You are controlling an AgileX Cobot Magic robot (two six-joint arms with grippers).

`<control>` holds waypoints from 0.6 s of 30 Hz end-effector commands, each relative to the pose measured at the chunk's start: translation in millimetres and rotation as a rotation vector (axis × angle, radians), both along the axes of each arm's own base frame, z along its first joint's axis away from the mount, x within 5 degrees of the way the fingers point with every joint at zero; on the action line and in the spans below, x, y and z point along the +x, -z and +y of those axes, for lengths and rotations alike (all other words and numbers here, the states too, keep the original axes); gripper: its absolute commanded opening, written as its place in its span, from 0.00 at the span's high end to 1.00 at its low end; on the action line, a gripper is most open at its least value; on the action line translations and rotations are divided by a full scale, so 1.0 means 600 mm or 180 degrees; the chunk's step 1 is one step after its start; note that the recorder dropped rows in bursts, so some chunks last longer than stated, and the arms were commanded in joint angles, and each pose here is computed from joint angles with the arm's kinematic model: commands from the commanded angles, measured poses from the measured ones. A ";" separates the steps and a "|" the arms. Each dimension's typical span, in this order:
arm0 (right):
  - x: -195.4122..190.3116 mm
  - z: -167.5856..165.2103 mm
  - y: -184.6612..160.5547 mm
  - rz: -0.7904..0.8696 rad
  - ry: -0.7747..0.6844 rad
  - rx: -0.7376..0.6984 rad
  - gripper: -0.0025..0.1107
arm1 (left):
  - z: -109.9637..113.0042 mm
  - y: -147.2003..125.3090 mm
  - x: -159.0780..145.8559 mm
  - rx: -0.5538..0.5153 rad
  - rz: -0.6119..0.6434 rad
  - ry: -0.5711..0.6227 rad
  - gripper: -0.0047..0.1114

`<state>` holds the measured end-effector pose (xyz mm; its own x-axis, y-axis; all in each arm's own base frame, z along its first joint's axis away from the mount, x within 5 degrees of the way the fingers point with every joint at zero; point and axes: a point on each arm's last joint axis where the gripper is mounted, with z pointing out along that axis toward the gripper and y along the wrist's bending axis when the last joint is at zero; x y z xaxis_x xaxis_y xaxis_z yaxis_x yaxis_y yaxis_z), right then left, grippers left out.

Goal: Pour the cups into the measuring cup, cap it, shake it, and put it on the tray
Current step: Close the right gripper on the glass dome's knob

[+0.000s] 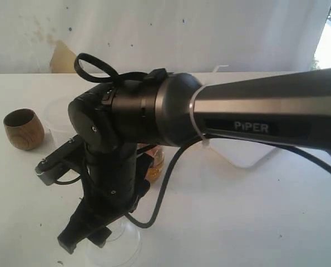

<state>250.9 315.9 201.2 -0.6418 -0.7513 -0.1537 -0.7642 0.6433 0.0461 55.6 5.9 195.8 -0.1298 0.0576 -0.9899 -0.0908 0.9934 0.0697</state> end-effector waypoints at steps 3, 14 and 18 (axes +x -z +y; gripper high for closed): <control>0.008 0.005 0.007 -0.0056 -0.0004 0.0053 0.42 | 0.000 0.002 0.000 -0.0022 -0.0029 -0.0001 0.95; 0.004 0.001 -0.002 -0.0034 -0.0008 0.0028 0.71 | 0.000 0.002 0.000 -0.0022 -0.0029 -0.0001 0.95; -0.003 -0.007 -0.035 -0.0103 -0.0144 0.0087 0.98 | 0.000 0.002 0.000 -0.0022 -0.0029 -0.0001 0.95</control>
